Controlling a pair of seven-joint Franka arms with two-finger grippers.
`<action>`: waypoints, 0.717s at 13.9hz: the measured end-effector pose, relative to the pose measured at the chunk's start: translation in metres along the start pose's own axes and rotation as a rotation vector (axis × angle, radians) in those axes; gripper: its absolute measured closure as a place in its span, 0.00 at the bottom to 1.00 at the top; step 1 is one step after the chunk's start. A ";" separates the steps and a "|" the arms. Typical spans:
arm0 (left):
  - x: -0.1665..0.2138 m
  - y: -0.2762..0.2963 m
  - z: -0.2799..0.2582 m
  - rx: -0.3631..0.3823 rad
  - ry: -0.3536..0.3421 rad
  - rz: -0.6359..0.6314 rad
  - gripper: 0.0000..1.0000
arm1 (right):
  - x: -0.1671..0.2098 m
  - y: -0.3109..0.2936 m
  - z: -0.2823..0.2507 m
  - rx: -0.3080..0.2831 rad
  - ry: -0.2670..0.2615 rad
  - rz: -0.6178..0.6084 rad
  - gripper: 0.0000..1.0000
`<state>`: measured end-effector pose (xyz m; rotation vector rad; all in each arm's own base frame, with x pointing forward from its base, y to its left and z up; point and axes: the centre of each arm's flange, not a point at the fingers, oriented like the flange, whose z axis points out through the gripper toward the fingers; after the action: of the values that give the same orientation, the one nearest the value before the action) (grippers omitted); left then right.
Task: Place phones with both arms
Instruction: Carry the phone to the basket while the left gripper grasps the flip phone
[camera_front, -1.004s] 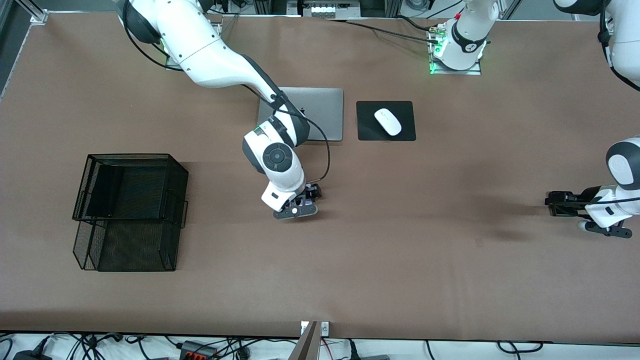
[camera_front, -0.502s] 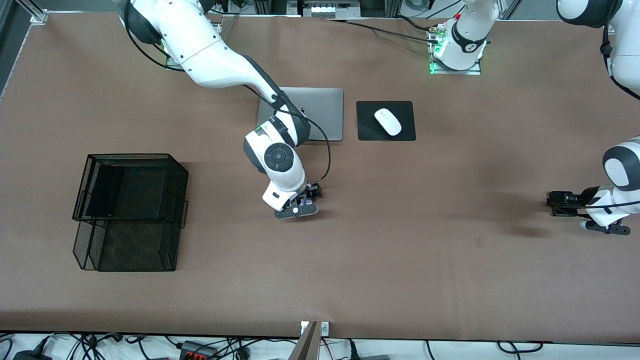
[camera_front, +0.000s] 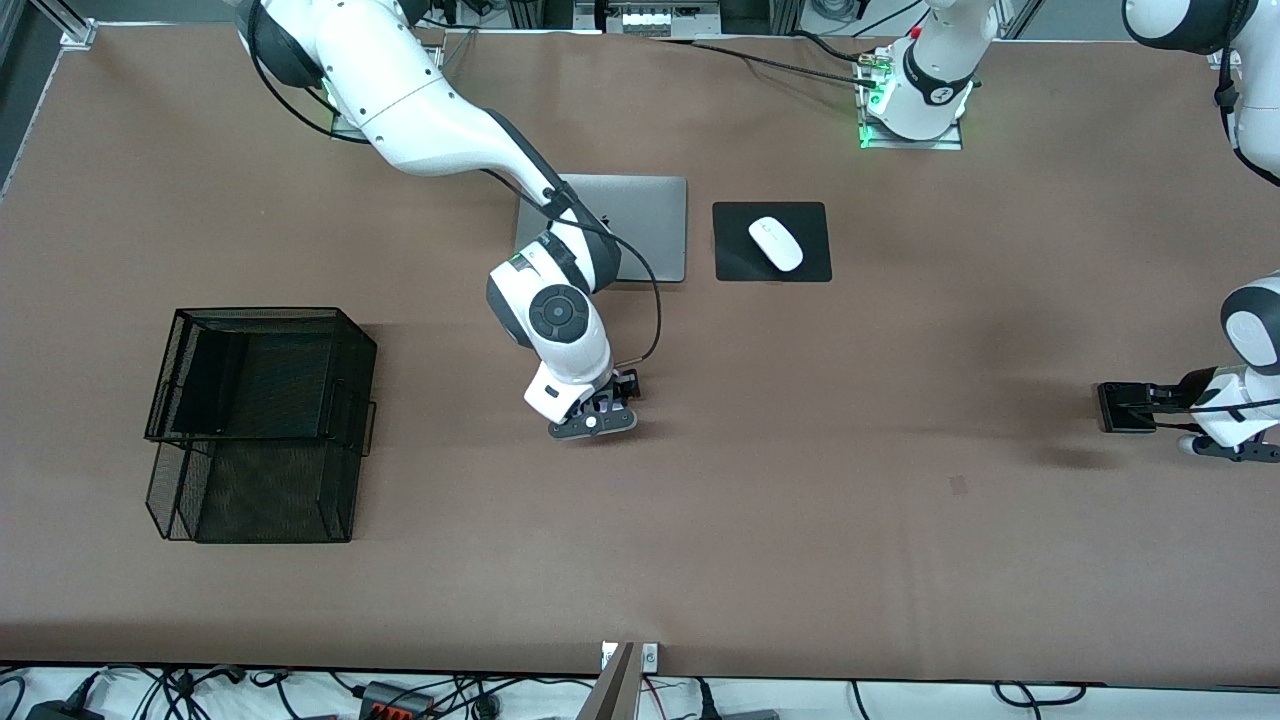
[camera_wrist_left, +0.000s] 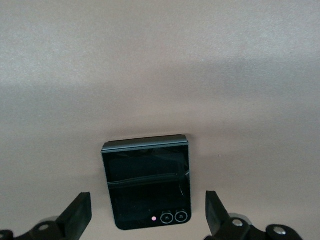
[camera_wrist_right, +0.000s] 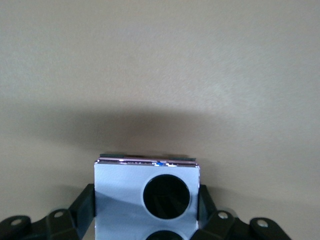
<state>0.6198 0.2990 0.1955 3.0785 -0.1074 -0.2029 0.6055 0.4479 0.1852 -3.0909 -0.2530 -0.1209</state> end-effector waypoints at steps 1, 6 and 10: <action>0.000 0.001 0.002 -0.001 -0.001 0.001 0.00 | 0.006 0.005 -0.012 -0.007 0.001 0.010 0.16; 0.001 0.003 0.011 -0.006 -0.005 0.002 0.00 | 0.053 0.101 -0.120 -0.052 -0.015 0.142 0.16; 0.001 0.004 0.021 -0.003 0.002 0.003 0.00 | 0.053 0.184 -0.185 -0.113 -0.122 0.187 0.16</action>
<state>0.6173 0.2943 0.1744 3.0757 -0.1118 -0.1989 0.6736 0.2673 0.3677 -3.2181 0.0425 0.0623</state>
